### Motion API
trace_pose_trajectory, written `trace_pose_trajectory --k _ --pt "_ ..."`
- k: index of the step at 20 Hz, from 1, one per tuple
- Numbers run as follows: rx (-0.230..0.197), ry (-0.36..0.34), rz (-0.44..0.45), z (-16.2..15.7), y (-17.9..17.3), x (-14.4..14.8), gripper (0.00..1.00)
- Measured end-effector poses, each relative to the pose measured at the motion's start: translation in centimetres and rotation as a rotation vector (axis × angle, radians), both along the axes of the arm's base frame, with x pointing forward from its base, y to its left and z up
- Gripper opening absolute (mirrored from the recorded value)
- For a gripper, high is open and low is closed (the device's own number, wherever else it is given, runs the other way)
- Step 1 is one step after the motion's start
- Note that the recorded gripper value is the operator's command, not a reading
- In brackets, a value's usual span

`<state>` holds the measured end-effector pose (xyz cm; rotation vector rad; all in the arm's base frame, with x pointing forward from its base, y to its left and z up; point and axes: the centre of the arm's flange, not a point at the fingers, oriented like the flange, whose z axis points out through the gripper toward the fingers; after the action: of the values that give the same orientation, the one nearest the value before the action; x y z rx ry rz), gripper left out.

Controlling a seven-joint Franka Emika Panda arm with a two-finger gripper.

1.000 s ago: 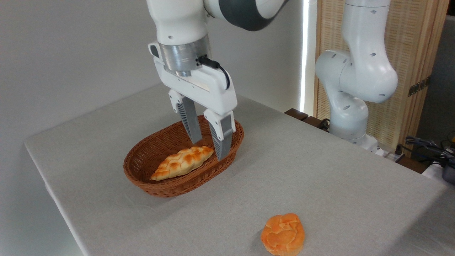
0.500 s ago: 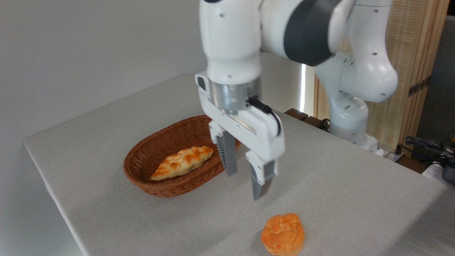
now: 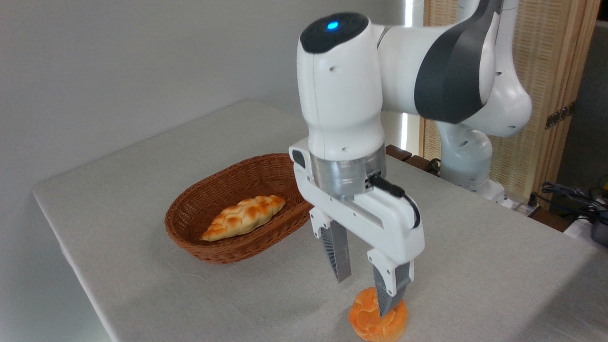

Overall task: Put bread into the basket
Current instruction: 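Close the gripper on the orange bun, then lift the orange bun and carry it over the wicker basket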

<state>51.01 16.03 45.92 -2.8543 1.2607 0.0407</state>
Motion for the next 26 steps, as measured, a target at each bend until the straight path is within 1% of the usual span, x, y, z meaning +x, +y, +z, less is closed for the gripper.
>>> trace_pose_trajectory --k 2,7,9,10,11,12,13,15,16,17,26 --pt "0.007 0.003 -0.009 -0.9 0.0 0.4 1.0" --pt "0.014 0.054 -0.029 -3.5 0.0 1.0 1.0" --pt "0.015 0.063 -0.045 -3.9 0.0 1.1 1.0" --pt "0.014 0.064 -0.053 -3.9 0.0 1.1 0.93" --pt "0.014 0.064 -0.057 -3.9 0.1 1.0 0.78" --pt "0.014 0.064 -0.059 -3.9 0.2 1.0 0.6" --pt "0.014 0.065 -0.062 -3.9 0.3 1.0 0.46" --pt "0.013 0.066 -0.07 -3.9 0.3 1.0 0.29" --pt "0.013 0.066 -0.072 -4.0 0.3 1.0 0.24" --pt "0.013 0.066 -0.073 -4.0 0.3 1.0 0.23" --pt "0.013 0.067 -0.09 -4.0 -0.1 1.1 0.24"
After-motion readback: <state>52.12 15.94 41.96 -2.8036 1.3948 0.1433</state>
